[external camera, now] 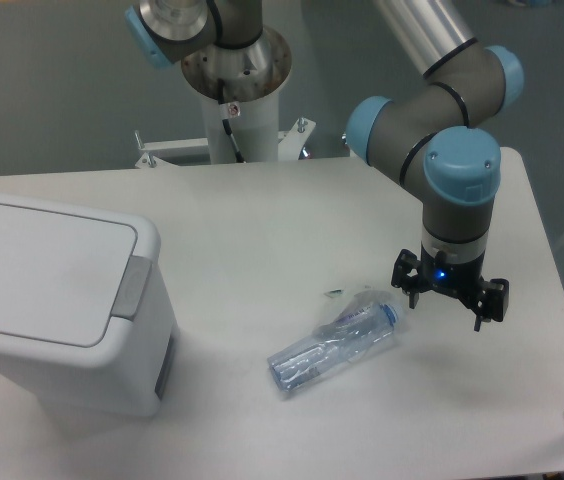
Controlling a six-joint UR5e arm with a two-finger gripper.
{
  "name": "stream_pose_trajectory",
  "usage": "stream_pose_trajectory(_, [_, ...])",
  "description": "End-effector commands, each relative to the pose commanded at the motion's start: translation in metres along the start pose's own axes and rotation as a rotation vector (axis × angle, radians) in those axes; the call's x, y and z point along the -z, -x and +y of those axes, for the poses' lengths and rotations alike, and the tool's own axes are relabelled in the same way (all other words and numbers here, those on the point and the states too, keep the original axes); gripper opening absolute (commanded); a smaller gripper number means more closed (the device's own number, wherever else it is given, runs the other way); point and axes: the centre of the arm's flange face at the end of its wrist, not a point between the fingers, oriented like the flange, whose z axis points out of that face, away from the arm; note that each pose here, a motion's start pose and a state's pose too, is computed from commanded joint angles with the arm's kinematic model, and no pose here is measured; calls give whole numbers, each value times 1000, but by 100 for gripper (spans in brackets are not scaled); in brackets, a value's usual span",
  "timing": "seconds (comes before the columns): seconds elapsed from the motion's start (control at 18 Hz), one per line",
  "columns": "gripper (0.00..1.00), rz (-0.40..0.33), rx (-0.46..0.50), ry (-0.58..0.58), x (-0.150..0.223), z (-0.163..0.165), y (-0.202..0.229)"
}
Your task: Open the trash can
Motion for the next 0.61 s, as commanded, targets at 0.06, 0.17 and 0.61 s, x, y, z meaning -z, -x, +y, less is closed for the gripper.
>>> stream_pose_trajectory(0.06, [100,0,0,0,0,0,0])
stream_pose_trajectory(0.17, [100,0,0,-12,3,-1,0])
stream_pose_trajectory(0.61, [100,-2,101,-26,8,-2,2])
